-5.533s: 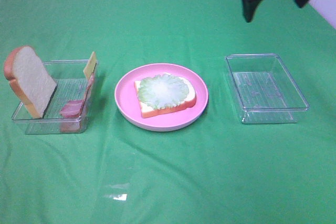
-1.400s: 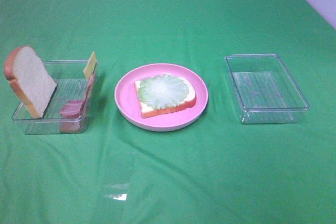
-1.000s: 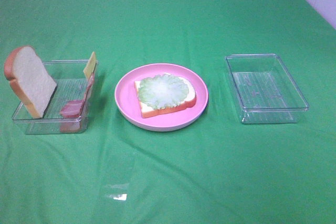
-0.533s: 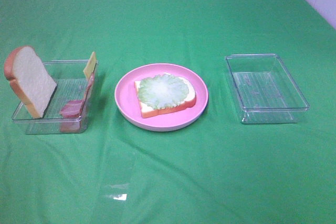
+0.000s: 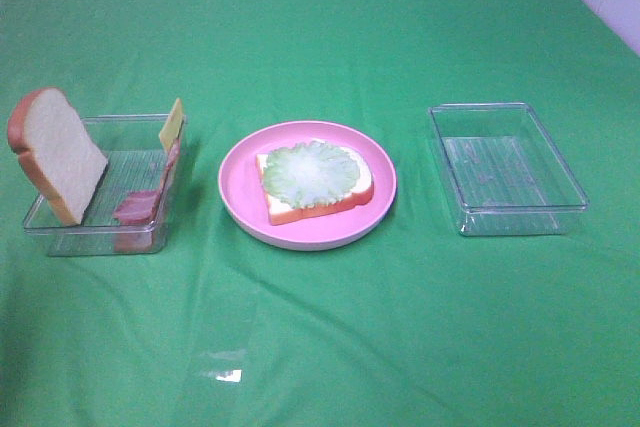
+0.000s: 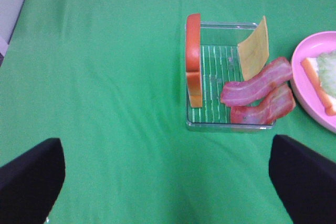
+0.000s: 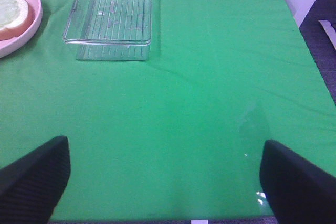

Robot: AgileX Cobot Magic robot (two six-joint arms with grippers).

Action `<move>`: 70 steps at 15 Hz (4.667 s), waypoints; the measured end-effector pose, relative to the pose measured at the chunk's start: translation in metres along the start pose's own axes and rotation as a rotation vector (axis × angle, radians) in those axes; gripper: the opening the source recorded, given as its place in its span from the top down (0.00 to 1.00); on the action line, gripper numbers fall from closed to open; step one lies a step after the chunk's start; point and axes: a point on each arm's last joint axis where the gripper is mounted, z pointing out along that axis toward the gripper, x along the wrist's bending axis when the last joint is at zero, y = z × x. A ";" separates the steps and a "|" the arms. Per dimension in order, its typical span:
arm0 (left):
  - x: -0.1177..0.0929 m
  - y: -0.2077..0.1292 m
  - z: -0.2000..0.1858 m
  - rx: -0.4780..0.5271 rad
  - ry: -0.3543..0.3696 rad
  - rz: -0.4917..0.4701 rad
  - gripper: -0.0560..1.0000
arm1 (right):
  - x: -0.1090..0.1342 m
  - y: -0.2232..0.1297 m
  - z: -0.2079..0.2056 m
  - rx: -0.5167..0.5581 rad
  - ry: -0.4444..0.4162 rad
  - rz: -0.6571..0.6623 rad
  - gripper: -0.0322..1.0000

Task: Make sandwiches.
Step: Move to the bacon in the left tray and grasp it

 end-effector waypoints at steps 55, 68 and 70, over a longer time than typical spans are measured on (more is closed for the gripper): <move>-0.169 -0.042 0.281 0.763 0.083 0.042 0.49 | 0.000 0.000 0.000 0.000 0.000 0.000 0.04; -0.171 -0.032 0.276 0.736 0.074 0.042 0.63 | 0.000 0.000 0.000 0.000 0.000 0.000 0.04; -0.171 -0.032 0.276 0.736 0.074 0.042 0.81 | 0.000 0.000 0.000 0.000 0.000 0.000 0.04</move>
